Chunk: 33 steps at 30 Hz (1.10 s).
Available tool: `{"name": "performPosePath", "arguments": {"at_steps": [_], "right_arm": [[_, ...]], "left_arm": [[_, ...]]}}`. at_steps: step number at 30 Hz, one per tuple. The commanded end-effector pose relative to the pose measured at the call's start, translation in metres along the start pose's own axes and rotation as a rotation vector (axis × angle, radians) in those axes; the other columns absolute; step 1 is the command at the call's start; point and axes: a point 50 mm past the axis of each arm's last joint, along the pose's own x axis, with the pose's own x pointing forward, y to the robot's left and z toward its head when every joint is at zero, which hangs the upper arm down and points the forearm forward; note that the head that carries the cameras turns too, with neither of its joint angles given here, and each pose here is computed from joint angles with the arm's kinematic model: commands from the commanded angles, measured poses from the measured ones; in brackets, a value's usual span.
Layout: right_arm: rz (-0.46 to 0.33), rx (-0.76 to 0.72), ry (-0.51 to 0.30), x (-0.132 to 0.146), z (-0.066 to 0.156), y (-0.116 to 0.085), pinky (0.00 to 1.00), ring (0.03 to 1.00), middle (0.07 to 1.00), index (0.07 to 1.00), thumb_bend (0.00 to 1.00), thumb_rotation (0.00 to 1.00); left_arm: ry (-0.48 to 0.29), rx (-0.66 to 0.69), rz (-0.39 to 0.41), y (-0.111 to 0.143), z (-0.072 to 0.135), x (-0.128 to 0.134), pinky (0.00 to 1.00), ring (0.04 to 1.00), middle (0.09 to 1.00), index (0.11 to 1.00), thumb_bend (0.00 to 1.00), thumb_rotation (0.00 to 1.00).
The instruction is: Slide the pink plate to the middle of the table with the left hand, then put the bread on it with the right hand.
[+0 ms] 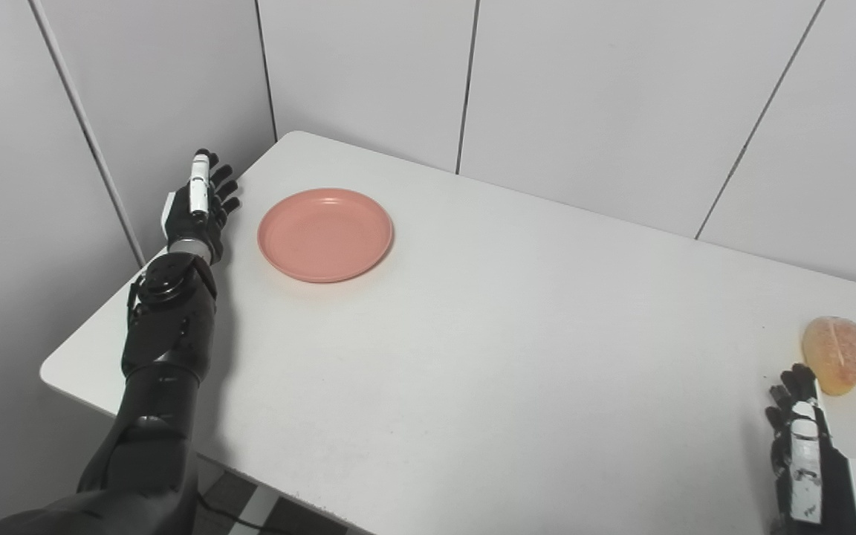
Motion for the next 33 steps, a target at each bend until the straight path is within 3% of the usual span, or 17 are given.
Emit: {"name": "performPosePath", "arguments": {"at_steps": [1, 18, 33], "right_arm": [[0.000, 0.004, -0.004, -0.003, 0.001, -0.002, 1.00, 0.979, 0.974, 0.967, 0.13, 1.00], [-0.014, -0.021, -0.018, -0.006, 0.003, 0.001, 0.97, 0.952, 0.951, 0.947, 0.13, 1.00], [-0.020, -0.018, -0.031, -0.007, 0.004, 0.010, 0.97, 0.951, 0.945, 0.940, 0.13, 1.00]], "left_arm": [[-0.115, 0.013, -0.012, -0.008, 0.037, 0.013, 0.92, 0.907, 0.906, 0.894, 0.37, 1.00], [-0.040, 0.001, -0.001, -0.010, 0.018, 0.017, 0.90, 0.894, 0.891, 0.881, 0.35, 1.00], [0.021, -0.031, -0.130, -0.046, 0.000, 0.018, 0.89, 0.902, 0.898, 0.887, 0.35, 1.00]]}}
